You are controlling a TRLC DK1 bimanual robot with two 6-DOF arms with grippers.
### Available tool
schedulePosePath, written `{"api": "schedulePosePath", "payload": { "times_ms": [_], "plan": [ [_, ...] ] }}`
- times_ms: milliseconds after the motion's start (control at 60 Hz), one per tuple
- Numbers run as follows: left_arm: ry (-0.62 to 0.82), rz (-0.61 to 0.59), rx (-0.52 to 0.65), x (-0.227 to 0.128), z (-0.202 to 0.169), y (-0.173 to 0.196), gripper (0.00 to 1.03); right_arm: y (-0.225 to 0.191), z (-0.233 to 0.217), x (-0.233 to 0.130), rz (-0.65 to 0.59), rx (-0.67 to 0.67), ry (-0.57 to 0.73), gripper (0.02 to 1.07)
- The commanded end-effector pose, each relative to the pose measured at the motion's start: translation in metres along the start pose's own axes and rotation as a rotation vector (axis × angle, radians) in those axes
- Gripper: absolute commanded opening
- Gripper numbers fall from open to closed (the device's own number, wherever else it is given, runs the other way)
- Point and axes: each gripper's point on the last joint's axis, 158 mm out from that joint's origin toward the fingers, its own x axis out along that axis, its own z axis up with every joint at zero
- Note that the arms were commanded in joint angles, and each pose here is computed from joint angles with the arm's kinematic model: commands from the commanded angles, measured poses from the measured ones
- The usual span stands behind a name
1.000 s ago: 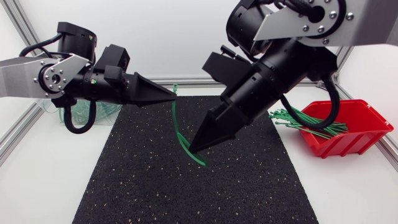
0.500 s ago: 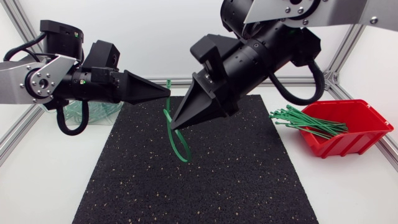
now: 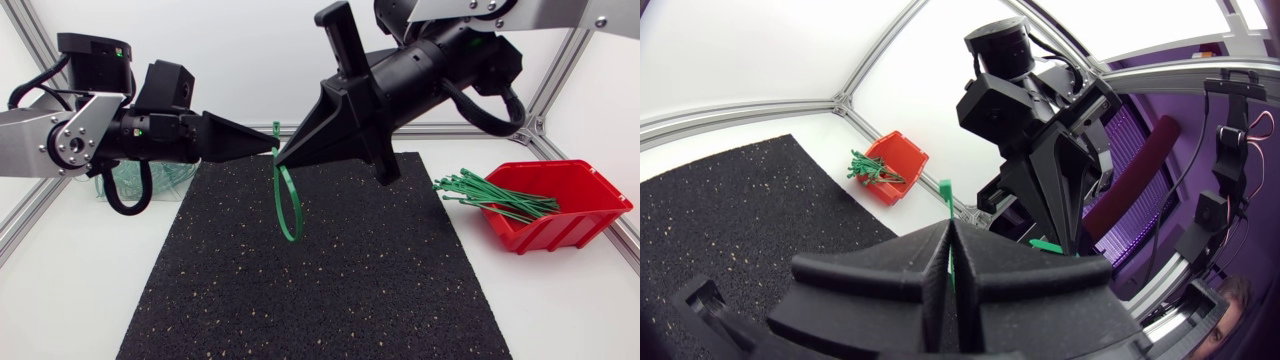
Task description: Take a green cable tie from the red box, thread the tail through the head to close it, then place it in the transparent bin on the left.
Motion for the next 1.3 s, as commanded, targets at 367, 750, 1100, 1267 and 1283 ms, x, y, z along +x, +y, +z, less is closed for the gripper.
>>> {"api": "schedulePosePath", "payload": {
  "times_ms": [367, 750, 1100, 1267, 1283],
  "plan": [
    [-0.077, 0.008, -0.046, 0.003, -0.007, 0.021, 0.03, 0.009, 0.016, -0.001, 0.023, 0.084, -0.009, 0.07],
    [-0.098, 0.049, -0.051, 0.007, -0.020, 0.038, 0.03, 0.002, 0.028, -0.001, 0.016, 0.146, -0.021, 0.07],
    [-0.105, 0.063, -0.050, 0.011, -0.022, 0.043, 0.03, -0.002, 0.054, -0.008, 0.036, 0.199, -0.072, 0.07],
    [-0.110, 0.068, -0.044, 0.012, -0.023, 0.044, 0.03, -0.003, 0.068, -0.015, 0.055, 0.208, -0.104, 0.07],
    [-0.110, 0.068, -0.042, 0.011, -0.022, 0.044, 0.03, -0.003, 0.069, -0.015, 0.058, 0.208, -0.108, 0.07]
  ]
}}
